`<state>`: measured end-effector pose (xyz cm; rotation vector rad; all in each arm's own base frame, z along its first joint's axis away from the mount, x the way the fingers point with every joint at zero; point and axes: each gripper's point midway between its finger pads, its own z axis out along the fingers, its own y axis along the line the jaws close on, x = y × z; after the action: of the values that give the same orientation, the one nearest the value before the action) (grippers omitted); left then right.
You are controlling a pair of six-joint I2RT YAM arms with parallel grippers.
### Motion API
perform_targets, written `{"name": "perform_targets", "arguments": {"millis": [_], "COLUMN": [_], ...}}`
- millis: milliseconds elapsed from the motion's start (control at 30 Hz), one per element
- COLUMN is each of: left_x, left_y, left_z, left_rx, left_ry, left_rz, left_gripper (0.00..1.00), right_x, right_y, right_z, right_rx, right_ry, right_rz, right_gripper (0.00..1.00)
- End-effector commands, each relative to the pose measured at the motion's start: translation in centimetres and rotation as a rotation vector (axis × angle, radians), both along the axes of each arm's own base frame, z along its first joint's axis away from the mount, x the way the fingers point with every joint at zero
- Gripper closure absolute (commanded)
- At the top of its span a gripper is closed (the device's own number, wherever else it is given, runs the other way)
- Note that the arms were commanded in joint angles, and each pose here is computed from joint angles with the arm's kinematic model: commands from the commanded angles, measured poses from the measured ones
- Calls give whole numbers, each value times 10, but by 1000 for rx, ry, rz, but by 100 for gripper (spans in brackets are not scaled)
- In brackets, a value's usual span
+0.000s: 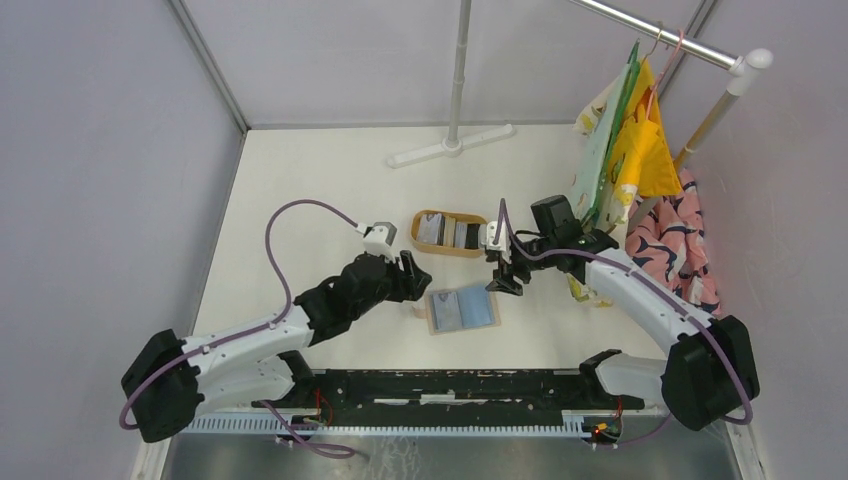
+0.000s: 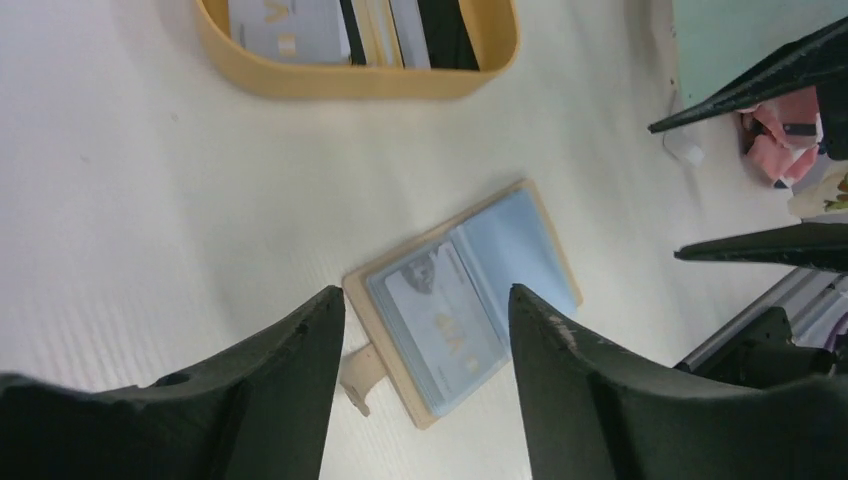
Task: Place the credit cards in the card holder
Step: Turn over the card slot in the card holder, then pick up the credit card from the storage box.
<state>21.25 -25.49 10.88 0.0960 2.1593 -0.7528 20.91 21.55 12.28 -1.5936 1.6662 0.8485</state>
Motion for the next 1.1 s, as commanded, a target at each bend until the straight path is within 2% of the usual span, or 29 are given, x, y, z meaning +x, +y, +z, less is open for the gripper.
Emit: {"name": "perform_targets", "arguments": {"millis": [0,33,67,100,133,200,300,367,500,667,800,967,1067], "left_x": [26,30,35,39,42,50,63,73,91,103,107,114,123], "left_y": [23,26,27,28,27,22,20,22,26,23,20,26,30], "left_z": [38,41,44,46,47,50,48,45,41,35,32,12,4], "left_rx": [105,114,121,128,132,138,130,80,-106,-156,-153,-96,-44], "left_ry": [-194,-213,-231,-242,-248,-252,-221,-186,-112,-68,-59,-12,-2], "left_rz": [76,93,110,121,125,119,123,122,80,36,33,61,78], "left_gripper": [25,17,10,4,1,0,0,0,1,4,6,12,15], "right_x": [59,65,69,70,70,74,91,101,124,157,167,161,155], "right_y": [-14,-12,-7,-2,6,18,28,33,47,58,63,70,75], "right_z": [21,29,38,44,51,63,69,68,66,54,33,11,-7], "right_rx": [-92,-77,-45,-15,24,74,55,32,69,181,258,359,392], "right_ry": [-352,-384,-403,-404,-401,-381,-370,-371,-273,-73,160,460,604], "right_rz": [-89,-95,-98,-89,-74,-75,-130,-158,-272,-554,-778,-876,-877], "right_gripper": [25,17,4,2,2,2,2,2,2,2,2,3,11]}}
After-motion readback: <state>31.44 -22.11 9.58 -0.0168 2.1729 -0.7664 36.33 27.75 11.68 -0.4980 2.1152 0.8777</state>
